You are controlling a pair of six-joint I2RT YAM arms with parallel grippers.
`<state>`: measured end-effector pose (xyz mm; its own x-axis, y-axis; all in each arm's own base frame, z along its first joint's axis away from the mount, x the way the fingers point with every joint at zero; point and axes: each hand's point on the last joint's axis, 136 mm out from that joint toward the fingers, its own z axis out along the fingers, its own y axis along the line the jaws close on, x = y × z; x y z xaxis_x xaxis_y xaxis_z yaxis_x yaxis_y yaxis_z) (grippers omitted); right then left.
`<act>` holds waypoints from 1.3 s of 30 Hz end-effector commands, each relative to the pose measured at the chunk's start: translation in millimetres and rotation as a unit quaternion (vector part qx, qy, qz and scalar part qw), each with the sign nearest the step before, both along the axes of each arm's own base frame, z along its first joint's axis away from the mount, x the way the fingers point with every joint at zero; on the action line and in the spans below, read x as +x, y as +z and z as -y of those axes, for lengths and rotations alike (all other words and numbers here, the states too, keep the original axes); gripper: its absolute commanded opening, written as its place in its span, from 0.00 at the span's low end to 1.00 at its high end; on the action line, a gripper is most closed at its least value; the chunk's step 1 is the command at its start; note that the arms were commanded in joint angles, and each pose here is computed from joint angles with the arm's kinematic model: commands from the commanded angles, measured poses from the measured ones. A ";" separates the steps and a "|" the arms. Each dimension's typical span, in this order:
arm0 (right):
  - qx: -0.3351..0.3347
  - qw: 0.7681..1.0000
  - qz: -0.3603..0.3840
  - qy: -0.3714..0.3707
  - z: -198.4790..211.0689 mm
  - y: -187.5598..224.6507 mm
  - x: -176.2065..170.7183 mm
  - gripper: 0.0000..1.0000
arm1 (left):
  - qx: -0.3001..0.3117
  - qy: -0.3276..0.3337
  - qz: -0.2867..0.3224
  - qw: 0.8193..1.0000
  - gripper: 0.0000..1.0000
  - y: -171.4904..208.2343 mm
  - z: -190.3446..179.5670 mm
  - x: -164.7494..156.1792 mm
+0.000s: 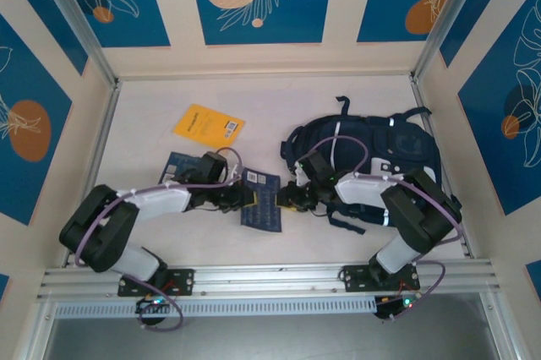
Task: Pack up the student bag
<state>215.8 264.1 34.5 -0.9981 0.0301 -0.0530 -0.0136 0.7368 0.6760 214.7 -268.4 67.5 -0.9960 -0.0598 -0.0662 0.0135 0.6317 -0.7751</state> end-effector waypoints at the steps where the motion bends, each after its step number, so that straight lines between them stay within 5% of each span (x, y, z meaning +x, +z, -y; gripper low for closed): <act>1: 0.000 0.999 0.033 -0.005 12.5 25.2 2.5 0.55 | -0.024 -0.025 0.088 0.996 0.00 54.6 3.7 4.7; 4: 0.046 0.996 0.076 0.007 13.6 62.8 4.2 0.84 | -0.065 -0.039 0.140 0.987 0.00 98.0 6.0 1.1; 6: 0.100 0.990 0.095 0.021 12.0 91.9 2.5 0.94 | -0.098 -0.054 0.160 0.981 0.00 122.8 9.4 -5.5; 14: 0.272 0.949 0.132 0.095 6.8 169.2 -22.3 0.93 | -0.212 -0.099 0.181 0.955 0.00 177.0 20.2 -27.6; 19: 0.345 0.921 0.130 0.126 1.5 191.3 -39.2 0.76 | -0.246 -0.117 0.193 0.943 0.00 198.9 22.6 -34.8; 27: 0.361 0.913 0.161 0.102 7.0 208.5 -40.0 0.05 | -0.240 -0.114 0.172 0.949 0.00 190.6 25.6 -30.3; 30: 0.354 0.917 0.172 0.061 10.9 210.6 -30.2 0.00 | -0.218 -0.092 0.164 0.958 0.48 182.3 23.8 -22.8; 32: 0.344 0.922 0.179 0.016 16.0 210.1 -19.7 0.00 | -0.210 -0.069 0.174 0.960 0.70 183.8 20.2 -16.6; 34: 0.340 0.921 0.184 -0.054 24.9 209.6 -5.1 0.00 | -0.204 -0.042 0.183 0.961 0.81 185.3 16.6 -10.4; 39: 0.338 0.890 0.231 -0.200 42.7 221.1 16.3 0.00 | -0.237 0.026 0.172 0.956 0.85 192.4 16.3 8.2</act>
<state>207.1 238.0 233.8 -0.8924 0.3375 -0.2996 -0.2519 0.1782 0.9512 209.1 -285.6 249.1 -0.9247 -0.1047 -0.3660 0.3312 0.2528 -0.9091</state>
